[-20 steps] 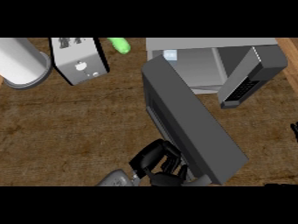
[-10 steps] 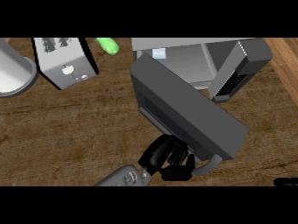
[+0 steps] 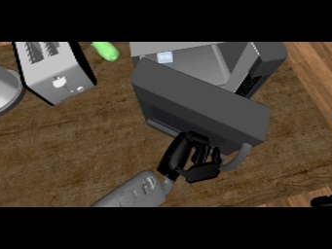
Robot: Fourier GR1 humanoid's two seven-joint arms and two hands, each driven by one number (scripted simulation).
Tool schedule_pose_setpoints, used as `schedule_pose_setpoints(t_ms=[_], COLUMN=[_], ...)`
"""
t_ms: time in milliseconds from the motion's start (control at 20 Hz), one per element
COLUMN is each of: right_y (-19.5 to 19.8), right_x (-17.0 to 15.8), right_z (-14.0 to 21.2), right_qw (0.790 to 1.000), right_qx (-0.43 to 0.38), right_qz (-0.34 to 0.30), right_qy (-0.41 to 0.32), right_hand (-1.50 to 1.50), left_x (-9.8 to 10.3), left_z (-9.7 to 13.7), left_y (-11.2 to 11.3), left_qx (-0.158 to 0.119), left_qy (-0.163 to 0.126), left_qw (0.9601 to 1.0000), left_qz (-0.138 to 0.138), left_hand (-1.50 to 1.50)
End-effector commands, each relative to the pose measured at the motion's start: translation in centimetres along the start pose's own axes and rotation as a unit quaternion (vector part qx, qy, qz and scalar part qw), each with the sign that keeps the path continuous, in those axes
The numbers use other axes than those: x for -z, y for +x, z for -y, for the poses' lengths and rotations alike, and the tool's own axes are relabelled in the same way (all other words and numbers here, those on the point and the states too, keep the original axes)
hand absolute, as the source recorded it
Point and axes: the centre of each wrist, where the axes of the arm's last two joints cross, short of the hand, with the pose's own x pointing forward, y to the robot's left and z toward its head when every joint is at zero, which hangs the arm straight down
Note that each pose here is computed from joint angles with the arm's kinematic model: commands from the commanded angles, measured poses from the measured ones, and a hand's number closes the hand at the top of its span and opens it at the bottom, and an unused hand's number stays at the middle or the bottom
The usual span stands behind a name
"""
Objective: Pick up the milk, place it into the microwave and close the microwave
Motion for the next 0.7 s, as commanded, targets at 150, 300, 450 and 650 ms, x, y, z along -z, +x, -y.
schedule_pose_setpoints(t_ms=[150,300,450,650], right_y=[1.5,1.9,2.7,3.4], right_x=[2.2,3.2,3.5,4.3], right_z=[0.4,0.4,1.4,2.1], right_qw=[0.998,0.998,0.998,0.997], right_qx=[0.027,0.029,0.024,0.021], right_qz=[0.027,0.032,0.029,0.025], right_qy=[0.047,0.051,0.058,0.063], right_hand=[-1.50,-1.50,-1.50,-1.50], left_x=[3.0,4.0,4.9,6.4], left_z=[-1.4,-2.1,-2.8,-4.0], left_y=[2.6,2.9,3.1,3.4], left_qx=[-0.045,-0.057,-0.067,-0.071], left_qy=[0.066,0.082,0.104,0.120], left_qw=[0.9960,0.9942,0.9917,0.9898], left_qz=[0.041,0.040,0.032,0.028], left_hand=[1.50,1.50,1.50,1.50])
